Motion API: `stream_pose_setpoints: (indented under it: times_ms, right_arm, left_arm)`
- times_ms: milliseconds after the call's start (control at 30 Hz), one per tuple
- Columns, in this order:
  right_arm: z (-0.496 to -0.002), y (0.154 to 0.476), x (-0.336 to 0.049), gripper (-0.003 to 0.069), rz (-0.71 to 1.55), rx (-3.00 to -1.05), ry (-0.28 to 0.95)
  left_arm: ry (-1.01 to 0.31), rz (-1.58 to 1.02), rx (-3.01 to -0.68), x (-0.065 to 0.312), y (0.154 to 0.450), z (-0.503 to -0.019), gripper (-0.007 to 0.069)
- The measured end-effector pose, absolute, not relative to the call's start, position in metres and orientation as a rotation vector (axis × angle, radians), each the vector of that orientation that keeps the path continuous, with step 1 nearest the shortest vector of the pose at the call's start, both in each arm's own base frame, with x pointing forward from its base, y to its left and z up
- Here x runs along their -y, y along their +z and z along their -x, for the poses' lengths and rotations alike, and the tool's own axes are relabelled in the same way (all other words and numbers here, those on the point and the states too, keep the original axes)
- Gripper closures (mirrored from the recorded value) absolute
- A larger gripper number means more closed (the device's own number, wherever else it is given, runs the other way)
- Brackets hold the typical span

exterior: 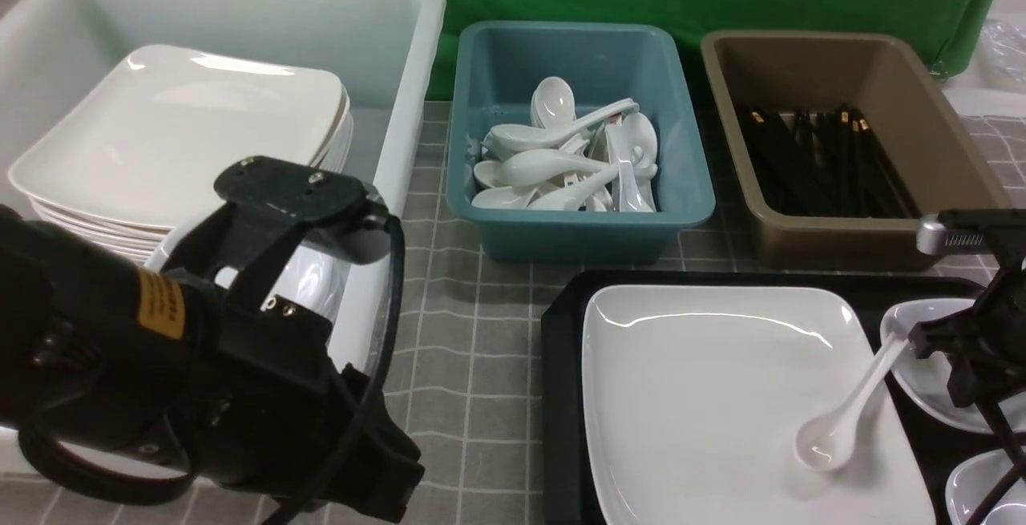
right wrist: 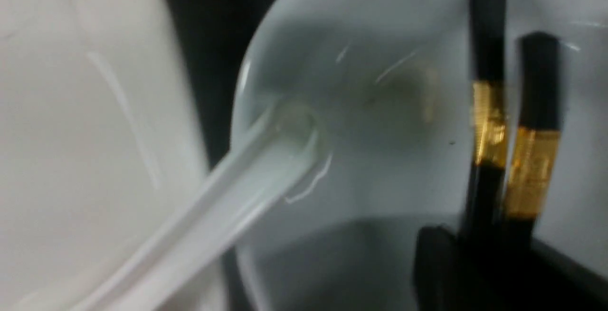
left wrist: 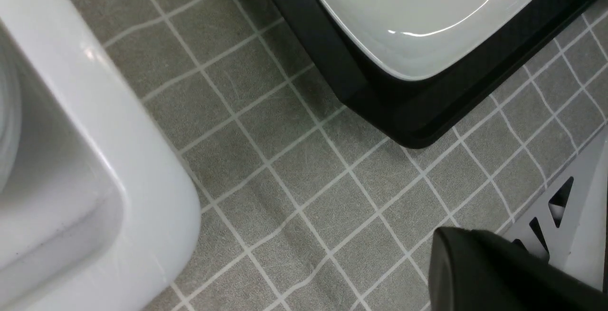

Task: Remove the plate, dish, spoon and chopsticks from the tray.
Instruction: Use the right arm to grab a pair of chopsticks from the plate, then use the right arm to put the chopsticks into the small storage box on the right

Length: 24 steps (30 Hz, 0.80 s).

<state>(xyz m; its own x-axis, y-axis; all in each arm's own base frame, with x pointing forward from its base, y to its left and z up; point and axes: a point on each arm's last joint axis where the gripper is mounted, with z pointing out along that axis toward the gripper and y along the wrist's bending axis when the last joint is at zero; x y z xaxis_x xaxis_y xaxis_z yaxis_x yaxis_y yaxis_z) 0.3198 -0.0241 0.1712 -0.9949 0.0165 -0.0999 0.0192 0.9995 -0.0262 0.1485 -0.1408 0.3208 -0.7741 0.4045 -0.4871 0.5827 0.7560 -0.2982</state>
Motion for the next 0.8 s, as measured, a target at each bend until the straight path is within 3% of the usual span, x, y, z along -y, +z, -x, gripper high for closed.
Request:
stream_pose_setpoints:
  times_ms: [233,433,500,667,800]
  right_arm:
    - [-0.312,0.192,0.024,0.0512,-0.055,-3.006,-0.044]
    - [-0.298,0.247,0.023,0.0512,-0.067,-2.823,-0.050]
    - [-0.302,0.269,0.022,0.0512,-0.073,-2.712,-0.043]
    - [-0.339,0.332,0.023,0.0512,-0.136,-2.214,0.004]
    - [-0.377,0.354,0.026,0.0512,-0.225,-1.864,0.077]
  left_arm:
    - [-0.597,-0.768,-2.547,0.140,0.321,-0.150,0.0606]
    - [-0.600,-0.749,-2.482,0.142,0.324,-0.154,0.0606]
    - [-0.598,-0.752,-2.416,0.144,0.326,-0.158,0.0606]
    - [-0.580,-0.747,-2.234,0.148,0.336,-0.169,0.0606]
    - [-0.583,-0.701,-2.141,0.149,0.343,-0.175,0.0606]
